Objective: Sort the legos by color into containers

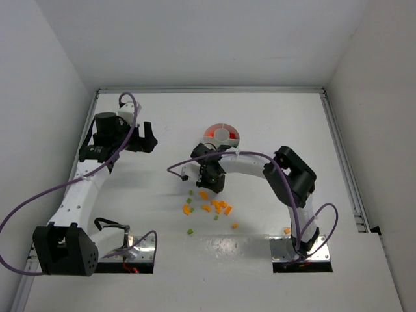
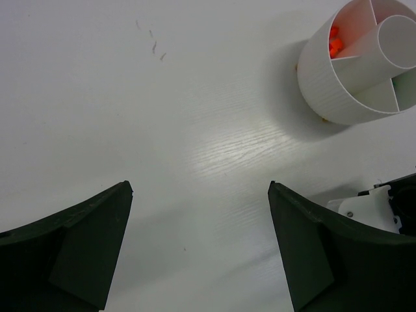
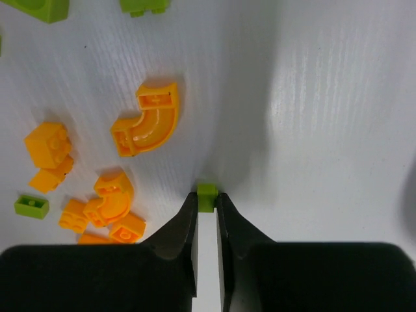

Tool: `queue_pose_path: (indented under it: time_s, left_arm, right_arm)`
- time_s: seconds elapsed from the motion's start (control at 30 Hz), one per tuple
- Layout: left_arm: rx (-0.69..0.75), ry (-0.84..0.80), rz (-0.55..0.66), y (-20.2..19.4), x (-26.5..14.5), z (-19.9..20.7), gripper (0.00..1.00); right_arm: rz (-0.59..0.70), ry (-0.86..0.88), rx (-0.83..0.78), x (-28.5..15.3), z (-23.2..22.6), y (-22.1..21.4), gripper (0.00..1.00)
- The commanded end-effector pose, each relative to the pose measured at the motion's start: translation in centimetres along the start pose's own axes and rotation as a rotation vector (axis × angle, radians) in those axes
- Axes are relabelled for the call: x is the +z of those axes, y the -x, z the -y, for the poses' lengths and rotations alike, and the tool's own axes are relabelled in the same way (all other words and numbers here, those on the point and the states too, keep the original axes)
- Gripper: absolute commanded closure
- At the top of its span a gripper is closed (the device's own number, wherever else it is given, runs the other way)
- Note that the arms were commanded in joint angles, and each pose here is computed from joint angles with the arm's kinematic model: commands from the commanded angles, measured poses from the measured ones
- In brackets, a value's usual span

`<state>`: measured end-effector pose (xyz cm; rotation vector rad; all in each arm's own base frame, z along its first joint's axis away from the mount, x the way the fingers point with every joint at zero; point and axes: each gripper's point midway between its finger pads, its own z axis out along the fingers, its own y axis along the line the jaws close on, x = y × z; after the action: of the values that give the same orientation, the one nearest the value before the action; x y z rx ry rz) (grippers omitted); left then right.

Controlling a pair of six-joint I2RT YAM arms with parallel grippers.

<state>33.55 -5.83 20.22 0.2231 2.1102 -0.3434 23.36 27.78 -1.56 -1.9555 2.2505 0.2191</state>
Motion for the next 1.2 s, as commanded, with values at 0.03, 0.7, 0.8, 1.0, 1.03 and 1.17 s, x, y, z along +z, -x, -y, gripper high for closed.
queue_pose_path:
  time_s: [0.03, 0.7, 0.8, 1.0, 1.03, 1.17]
  left_arm:
    - [-0.001, -0.002, 0.037, 0.8, -0.7, 0.0, 0.08]
    - [-0.016, 0.016, 0.123, 4.3, -0.4, -0.3, 0.08]
    - [-0.016, 0.016, 0.123, 4.3, -0.1, -0.4, 0.08]
    - [-0.039, 0.005, 0.113, 4.1, 0.4, -0.3, 0.08]
    - [-0.036, 0.005, 0.121, 4.3, 0.4, -0.4, 0.08]
    - [-0.037, 0.005, 0.120, 4.5, 0.6, -0.4, 0.08]
  right_arm:
    - [-0.035, 0.013, 0.007, 1.4, -0.3, -0.7, 0.93]
    - [0.281, -0.116, 0.096, -11.1, 8.0, 10.1, 1.00]
    - [0.262, -0.160, 0.151, -11.3, 10.2, 8.7, 1.00]
    - [0.255, -0.185, 0.199, -11.5, 12.5, 7.5, 1.00]
    - [0.242, -0.192, 0.210, -11.4, 13.0, 7.1, 1.00]
    - [0.229, -0.213, 0.234, -11.4, 14.1, 6.3, 1.00]
